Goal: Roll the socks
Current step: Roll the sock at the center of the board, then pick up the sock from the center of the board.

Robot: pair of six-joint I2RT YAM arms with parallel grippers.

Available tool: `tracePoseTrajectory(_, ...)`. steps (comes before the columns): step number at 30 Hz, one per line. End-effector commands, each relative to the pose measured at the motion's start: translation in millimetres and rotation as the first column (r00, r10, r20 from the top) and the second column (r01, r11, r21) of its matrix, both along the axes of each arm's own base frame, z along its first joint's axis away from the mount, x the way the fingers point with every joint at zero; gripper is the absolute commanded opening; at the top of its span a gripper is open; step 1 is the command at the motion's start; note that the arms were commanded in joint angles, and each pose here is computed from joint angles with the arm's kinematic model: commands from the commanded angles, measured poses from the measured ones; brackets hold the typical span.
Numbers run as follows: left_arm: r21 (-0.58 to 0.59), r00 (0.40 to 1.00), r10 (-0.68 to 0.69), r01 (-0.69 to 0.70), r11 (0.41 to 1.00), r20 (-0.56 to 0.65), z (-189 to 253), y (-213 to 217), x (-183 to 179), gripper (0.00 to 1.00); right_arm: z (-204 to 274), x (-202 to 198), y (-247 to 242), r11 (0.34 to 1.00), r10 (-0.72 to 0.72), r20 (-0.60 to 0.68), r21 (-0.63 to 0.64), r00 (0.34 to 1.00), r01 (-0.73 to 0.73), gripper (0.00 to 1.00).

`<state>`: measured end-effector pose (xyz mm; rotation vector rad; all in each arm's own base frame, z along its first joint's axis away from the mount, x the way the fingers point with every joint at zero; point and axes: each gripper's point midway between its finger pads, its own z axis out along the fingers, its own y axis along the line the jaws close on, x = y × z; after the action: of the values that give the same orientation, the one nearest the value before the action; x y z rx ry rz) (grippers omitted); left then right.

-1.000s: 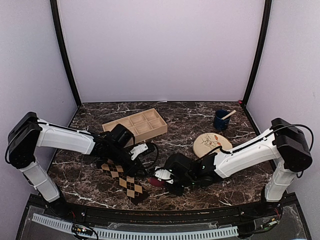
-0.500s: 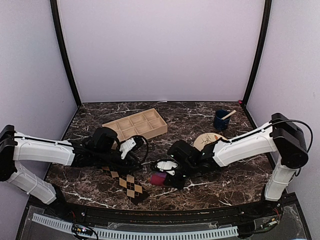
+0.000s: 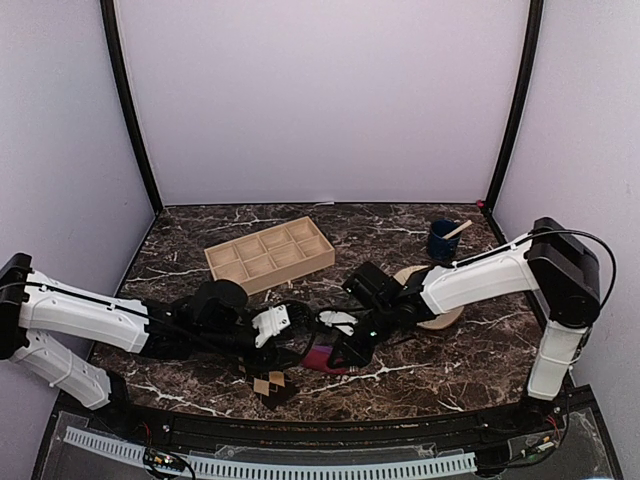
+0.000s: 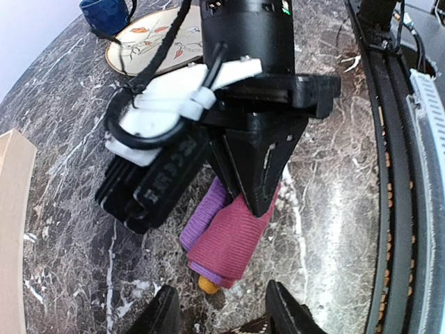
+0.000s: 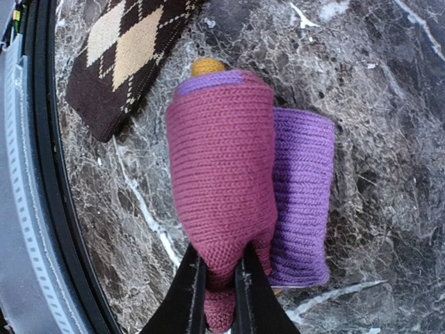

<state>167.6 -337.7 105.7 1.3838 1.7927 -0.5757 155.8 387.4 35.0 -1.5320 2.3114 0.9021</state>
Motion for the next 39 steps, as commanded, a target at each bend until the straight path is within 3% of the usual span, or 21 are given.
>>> tracePoseTrajectory(1,0.055,0.994,-0.045,0.04,0.998,0.101,-5,-6,1,0.45,-15,-18,-14,0.998,0.005,-0.165,-0.056,0.986,-0.015,0.0)
tracePoseTrajectory(12,0.162,0.956,-0.181,0.146,0.976,0.23,-21,-27,-1,0.45,-12,-15,-12,1.0,-0.009,-0.282,-0.03,0.959,0.0,0.0)
tracePoseTrajectory(23,0.191,0.931,-0.265,0.221,0.956,0.251,-27,-39,-12,0.45,-12,-10,-9,0.999,-0.024,-0.312,-0.029,0.95,0.016,0.0)
tracePoseTrajectory(33,0.221,0.923,-0.295,0.242,0.945,0.248,-41,-47,-18,0.45,-14,-13,-10,0.999,-0.026,-0.322,-0.026,0.946,0.018,0.0)
tracePoseTrajectory(39,0.226,0.915,-0.264,0.2,0.953,0.305,-42,-53,-8,0.46,-14,-14,-10,1.0,-0.021,-0.326,-0.02,0.945,0.015,0.0)
